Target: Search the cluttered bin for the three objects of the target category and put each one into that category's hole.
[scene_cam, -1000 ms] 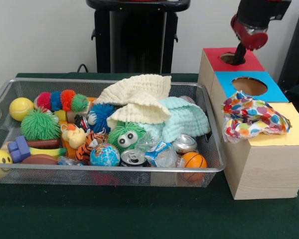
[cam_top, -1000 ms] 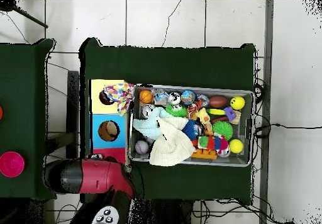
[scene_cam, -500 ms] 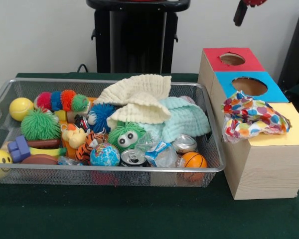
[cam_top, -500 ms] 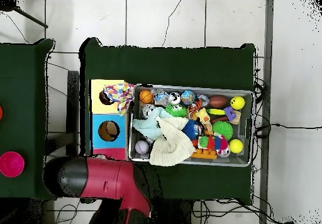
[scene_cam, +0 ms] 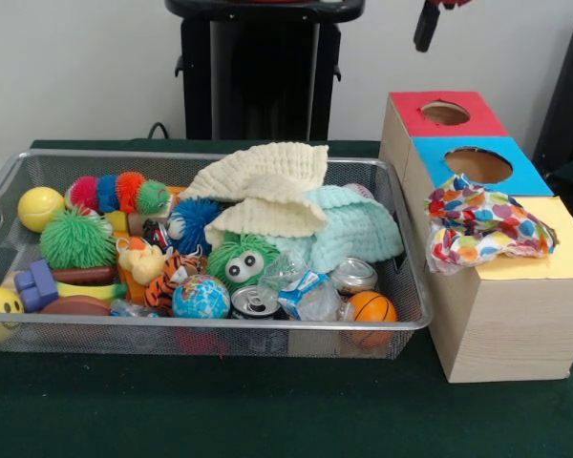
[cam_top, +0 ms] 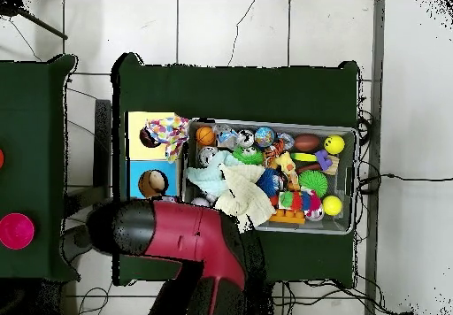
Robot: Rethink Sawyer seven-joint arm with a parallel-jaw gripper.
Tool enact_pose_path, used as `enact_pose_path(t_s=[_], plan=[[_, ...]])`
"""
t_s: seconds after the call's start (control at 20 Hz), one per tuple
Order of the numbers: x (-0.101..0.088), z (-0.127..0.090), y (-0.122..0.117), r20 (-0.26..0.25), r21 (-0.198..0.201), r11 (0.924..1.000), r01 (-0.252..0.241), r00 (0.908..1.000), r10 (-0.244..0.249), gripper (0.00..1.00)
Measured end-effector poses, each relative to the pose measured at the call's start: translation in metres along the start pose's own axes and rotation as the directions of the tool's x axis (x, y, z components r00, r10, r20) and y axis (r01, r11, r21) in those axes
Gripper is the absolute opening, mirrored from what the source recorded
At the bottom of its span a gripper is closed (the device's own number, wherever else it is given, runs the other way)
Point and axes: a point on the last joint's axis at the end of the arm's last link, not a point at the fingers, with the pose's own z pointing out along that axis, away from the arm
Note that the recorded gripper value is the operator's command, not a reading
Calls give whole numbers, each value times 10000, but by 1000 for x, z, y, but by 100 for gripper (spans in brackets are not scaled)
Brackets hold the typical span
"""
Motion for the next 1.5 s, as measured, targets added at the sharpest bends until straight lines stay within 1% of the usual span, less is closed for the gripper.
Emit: enact_pose_path(t_s=[0.05, 0.2, 0.3, 0.5, 0.55, 0.65, 0.7, 0.75, 0.95, 1.05, 1.2, 1.5], plan=[[-7, 6, 15, 15, 7, 10000, -62, 10000, 62, 0], [-11, 14, 30, 14, 40, 10000, -83, 10000, 82, 0], [-13, 27, 49, -9, 99, 9999, -43, 10000, 43, 0], [-11, 43, 71, -3, 134, 9999, 88, 10000, -88, 0], [-8, 50, 81, 11, 121, 9998, 177, 9998, -177, 0], [-5, 55, 89, 28, 98, 9996, 259, 9997, -259, 0], [-2, 61, 99, 44, 42, 9994, 344, 9994, -344, 0], [-1, 63, 104, 50, 15, 9993, 378, 9993, -378, 0], [2, 67, 118, 96, -116, 9988, 475, 9988, -474, 0], [3, 67, 128, 139, -257, 9983, 520, 9986, -517, 0], [3, 65, 136, 168, -384, 9977, 554, 9984, -548, 0], [5, 57, 155, 251, -775, 9949, 647, 9977, -629, 0]])
